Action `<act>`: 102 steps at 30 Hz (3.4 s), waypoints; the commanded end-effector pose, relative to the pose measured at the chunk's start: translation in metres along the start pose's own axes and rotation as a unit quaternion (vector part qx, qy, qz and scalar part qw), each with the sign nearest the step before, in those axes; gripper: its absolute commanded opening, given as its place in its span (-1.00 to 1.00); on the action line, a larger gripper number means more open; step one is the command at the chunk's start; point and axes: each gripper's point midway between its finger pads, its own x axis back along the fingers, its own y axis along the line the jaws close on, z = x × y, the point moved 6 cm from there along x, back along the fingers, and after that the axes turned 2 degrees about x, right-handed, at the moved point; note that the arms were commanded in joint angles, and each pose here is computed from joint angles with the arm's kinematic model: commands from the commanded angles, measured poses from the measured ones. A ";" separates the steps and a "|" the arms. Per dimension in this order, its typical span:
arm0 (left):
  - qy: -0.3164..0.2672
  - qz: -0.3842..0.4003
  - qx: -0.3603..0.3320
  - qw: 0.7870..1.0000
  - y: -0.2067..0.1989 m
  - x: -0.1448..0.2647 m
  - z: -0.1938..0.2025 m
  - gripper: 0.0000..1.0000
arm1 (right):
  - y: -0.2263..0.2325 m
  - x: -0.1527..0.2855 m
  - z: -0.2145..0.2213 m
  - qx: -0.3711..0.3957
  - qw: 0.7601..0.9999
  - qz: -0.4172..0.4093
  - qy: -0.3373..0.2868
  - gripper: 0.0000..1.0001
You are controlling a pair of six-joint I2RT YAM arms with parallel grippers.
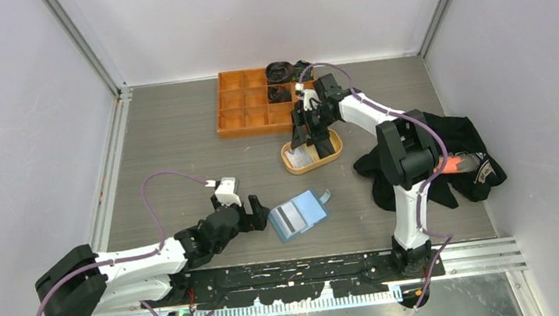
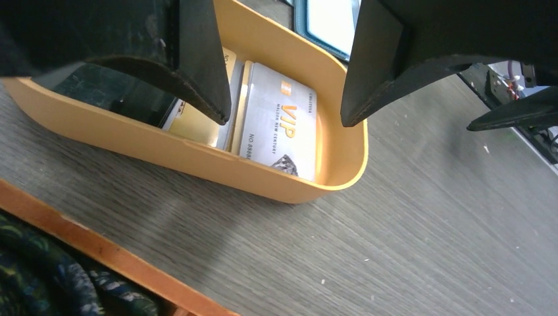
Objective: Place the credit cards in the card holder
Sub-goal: Pick up the credit card from the storage box.
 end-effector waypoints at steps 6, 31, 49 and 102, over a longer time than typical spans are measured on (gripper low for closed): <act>-0.036 0.021 0.044 0.998 -0.008 -0.002 -0.014 0.77 | -0.005 -0.015 -0.003 -0.010 1.000 0.021 0.009 0.33; -0.034 0.018 0.047 0.998 -0.007 -0.004 -0.014 0.77 | 0.042 -0.007 -0.002 -0.047 0.992 -0.115 0.010 0.00; -0.027 0.015 0.047 0.998 -0.008 -0.006 -0.014 0.77 | 0.049 -0.004 0.002 -0.101 0.977 -0.187 0.019 -0.26; -0.022 0.013 0.053 0.998 -0.006 -0.008 -0.013 0.76 | 0.038 0.009 0.007 -0.124 0.979 -0.152 0.058 -0.98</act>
